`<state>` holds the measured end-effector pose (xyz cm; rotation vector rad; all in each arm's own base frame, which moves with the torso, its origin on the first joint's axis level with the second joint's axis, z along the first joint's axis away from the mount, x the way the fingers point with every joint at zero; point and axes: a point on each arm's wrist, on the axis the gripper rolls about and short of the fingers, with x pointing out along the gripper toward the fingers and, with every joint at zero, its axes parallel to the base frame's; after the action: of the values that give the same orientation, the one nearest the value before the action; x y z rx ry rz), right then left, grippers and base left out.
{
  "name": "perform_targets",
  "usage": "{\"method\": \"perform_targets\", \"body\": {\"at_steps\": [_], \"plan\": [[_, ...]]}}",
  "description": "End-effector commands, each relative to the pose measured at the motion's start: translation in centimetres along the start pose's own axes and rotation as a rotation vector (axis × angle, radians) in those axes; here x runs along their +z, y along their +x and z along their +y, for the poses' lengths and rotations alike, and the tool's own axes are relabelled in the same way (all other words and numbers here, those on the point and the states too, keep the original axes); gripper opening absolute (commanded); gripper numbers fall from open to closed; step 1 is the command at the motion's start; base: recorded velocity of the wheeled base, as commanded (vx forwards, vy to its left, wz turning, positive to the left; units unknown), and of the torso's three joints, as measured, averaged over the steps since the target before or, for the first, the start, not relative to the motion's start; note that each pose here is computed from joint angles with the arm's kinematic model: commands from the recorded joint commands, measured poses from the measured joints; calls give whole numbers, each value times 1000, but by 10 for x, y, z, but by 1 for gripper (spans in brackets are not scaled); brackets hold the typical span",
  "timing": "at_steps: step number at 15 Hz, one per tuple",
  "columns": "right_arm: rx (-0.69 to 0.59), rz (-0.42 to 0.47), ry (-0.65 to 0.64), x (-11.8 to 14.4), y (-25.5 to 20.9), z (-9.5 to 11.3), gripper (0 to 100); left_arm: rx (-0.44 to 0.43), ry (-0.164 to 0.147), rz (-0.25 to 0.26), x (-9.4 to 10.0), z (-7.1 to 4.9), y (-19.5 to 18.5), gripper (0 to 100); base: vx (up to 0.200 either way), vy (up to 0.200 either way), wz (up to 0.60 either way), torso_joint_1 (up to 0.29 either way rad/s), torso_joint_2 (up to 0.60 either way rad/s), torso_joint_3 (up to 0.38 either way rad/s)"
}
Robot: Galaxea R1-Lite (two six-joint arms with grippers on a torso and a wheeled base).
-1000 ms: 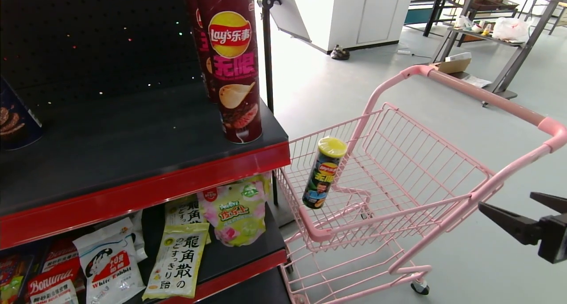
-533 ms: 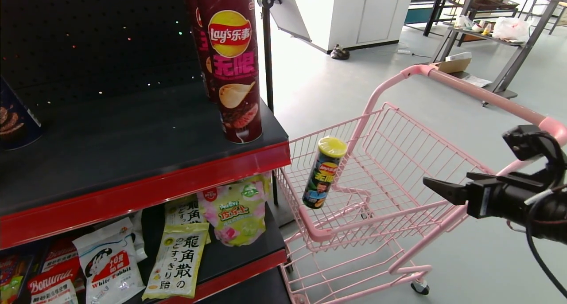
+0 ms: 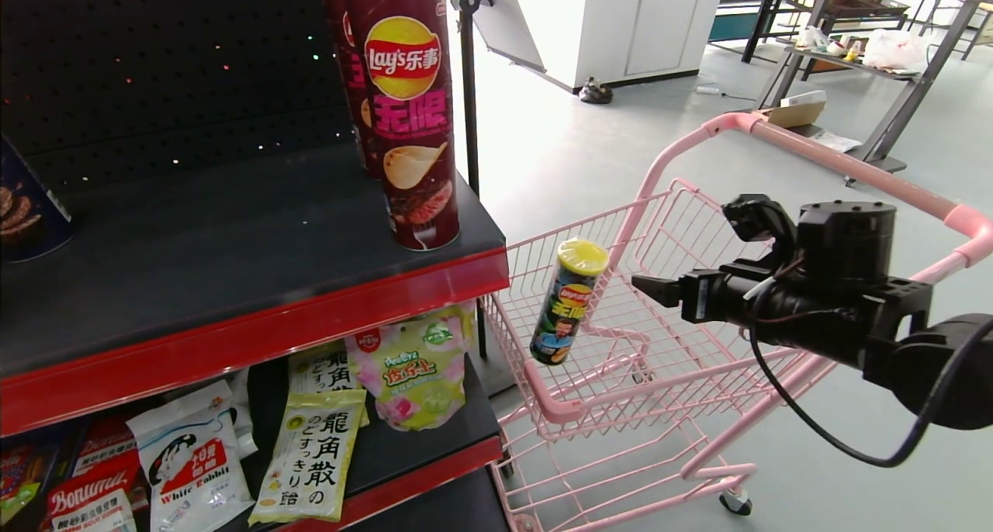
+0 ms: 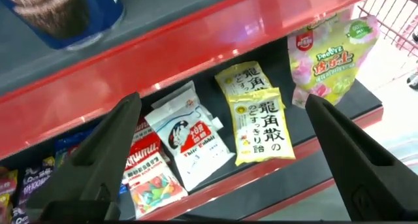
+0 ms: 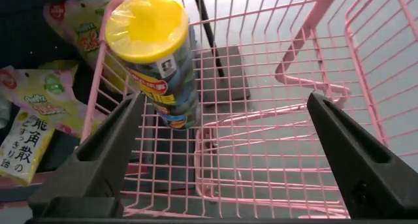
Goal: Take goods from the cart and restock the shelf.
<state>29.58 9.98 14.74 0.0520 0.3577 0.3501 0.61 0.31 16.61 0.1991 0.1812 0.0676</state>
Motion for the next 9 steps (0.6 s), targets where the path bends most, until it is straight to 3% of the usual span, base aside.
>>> {"method": "perform_targets", "body": {"at_steps": [1,9], "plan": [[41,49,-10,-15,30,14,100,0,2,12,6,1,4,100,0,0,0,0,0,0],[73,64,-17,-20,57,23,100,18,1,10,11,2,4,100,0,0,0,0,0,0]]}}
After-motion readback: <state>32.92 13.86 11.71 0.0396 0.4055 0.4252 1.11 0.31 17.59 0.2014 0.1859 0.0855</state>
